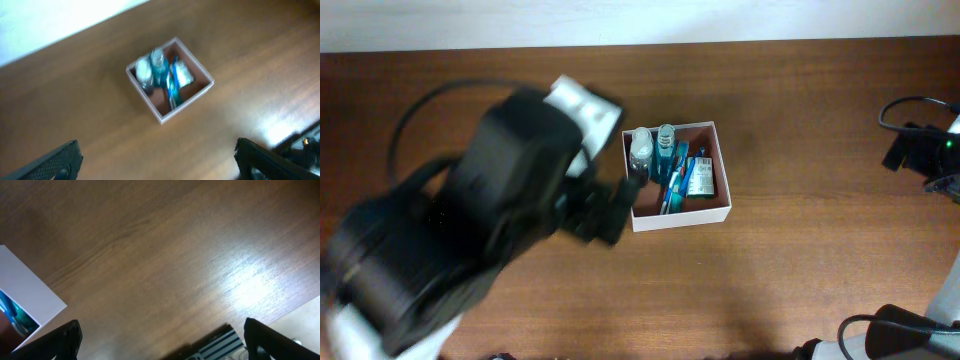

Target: Pack container

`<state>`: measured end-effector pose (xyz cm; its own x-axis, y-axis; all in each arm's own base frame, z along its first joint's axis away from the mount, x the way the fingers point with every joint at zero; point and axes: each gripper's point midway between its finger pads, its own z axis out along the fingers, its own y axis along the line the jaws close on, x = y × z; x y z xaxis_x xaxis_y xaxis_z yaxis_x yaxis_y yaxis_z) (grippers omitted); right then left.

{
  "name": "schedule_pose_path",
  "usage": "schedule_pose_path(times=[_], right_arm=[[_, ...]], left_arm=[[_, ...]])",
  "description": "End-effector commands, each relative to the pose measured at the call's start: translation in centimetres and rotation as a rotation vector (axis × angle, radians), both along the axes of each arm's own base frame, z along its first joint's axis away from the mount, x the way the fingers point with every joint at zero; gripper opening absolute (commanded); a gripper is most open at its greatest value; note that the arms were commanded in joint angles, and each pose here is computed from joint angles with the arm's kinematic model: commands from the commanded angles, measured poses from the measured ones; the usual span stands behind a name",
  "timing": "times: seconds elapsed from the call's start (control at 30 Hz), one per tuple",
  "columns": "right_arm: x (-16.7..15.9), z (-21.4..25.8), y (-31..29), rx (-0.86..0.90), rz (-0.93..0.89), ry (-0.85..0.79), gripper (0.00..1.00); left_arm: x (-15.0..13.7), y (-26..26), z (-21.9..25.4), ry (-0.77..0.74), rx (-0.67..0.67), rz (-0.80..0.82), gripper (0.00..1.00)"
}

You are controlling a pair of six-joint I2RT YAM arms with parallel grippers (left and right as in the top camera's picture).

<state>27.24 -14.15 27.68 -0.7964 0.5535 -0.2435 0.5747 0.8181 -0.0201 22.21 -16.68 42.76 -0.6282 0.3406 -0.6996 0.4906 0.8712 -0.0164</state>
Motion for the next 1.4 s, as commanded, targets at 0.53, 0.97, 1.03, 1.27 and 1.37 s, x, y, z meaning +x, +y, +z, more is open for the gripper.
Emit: schedule_pose_path(times=[0.53, 0.97, 1.03, 1.27, 1.37], right_arm=[[-0.1, 0.3, -0.1, -0.004, -0.003, -0.014, 0.98], [-0.1, 0.4, -0.1, -0.005, -0.003, -0.014, 0.98], [-0.1, 0.4, -0.1, -0.005, -0.003, -0.014, 0.99], [-0.1, 0.4, -0.1, -0.005, -0.003, -0.014, 0.99], [-0.1, 0.4, -0.1, -0.005, -0.003, -0.014, 0.99]], left_arm=[[-6.9, 5.9, -2.5, 0.032, -0.049, 0.042, 0.99], [-6.7, 5.7, -4.3, 0.079, -0.005, 0.039, 0.99], [-6.3, 6.0, -5.7, 0.099, 0.048, 0.060, 1.00], [-3.9, 5.1, -9.2, 0.007, 0.127, -0.024, 1.00], [-2.6, 5.0, -11.1, -0.035, 0.085, -0.016, 0.99]])
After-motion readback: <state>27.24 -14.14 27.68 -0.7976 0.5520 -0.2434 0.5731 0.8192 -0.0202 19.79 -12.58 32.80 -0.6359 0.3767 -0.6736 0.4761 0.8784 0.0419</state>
